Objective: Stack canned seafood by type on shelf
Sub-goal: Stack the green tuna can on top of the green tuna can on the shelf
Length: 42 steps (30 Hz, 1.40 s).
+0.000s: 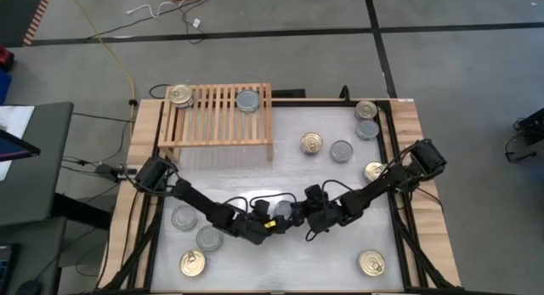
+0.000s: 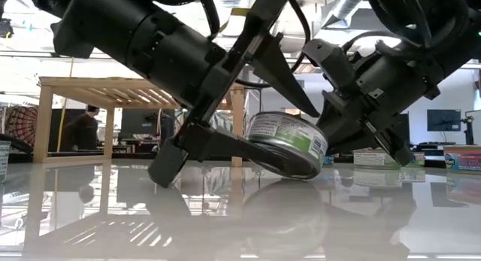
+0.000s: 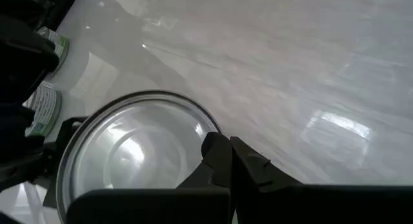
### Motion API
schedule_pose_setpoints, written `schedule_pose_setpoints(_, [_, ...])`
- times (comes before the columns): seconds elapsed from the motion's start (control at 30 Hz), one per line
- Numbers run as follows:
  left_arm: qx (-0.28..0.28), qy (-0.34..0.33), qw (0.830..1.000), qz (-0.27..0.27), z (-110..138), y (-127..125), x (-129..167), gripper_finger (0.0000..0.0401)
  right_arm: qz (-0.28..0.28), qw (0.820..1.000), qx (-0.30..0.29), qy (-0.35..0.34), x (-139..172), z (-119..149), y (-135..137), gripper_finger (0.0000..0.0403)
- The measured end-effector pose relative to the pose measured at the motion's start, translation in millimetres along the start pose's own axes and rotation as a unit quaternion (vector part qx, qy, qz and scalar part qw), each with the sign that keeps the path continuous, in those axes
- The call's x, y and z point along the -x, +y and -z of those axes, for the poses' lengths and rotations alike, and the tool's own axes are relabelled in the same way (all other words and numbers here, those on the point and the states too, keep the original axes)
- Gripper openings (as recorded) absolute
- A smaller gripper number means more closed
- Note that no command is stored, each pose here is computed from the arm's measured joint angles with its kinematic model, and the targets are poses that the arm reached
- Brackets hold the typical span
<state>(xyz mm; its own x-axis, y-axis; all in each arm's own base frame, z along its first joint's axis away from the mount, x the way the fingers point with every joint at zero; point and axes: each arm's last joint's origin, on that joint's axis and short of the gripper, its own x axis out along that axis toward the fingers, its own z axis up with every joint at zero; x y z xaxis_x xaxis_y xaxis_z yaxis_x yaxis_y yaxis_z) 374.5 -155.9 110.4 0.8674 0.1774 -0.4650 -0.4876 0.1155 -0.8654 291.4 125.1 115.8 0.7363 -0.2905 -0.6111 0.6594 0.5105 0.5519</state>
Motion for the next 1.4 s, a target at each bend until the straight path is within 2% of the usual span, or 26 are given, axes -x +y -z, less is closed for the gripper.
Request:
schedule_pose_setpoints(0.23, [-0.015, 0.007, 1.000, -0.011, 0, 2, 0, 0.0230, -0.001, 1.000, 0.001, 0.001, 1, 1, 0, 0.0020])
schedule_pose_setpoints(0.87, [-0.008, -0.014, 1.000, -0.021, -2, 4, 1, 0.0230, -0.018, 1.000, 0.006, -0.003, 11, 12, 12, 0.0020])
schedule_pose_setpoints(1.03, [-0.013, -0.013, 1.000, -0.021, -2, 4, 1, 0.0226, -0.002, 1.000, 0.014, -0.001, 11, 11, 11, 0.0020])
schedule_pose_setpoints(1.17, [-0.016, -0.009, 0.999, -0.028, -2, 5, 1, 0.0203, -0.003, 1.000, 0.015, 0.000, 12, 12, 11, 0.0020])
schedule_pose_setpoints(1.4, [-0.032, -0.007, 0.999, -0.034, -3, 6, 1, 0.0123, -0.005, 1.000, 0.016, -0.001, 13, 13, 12, 0.0020])
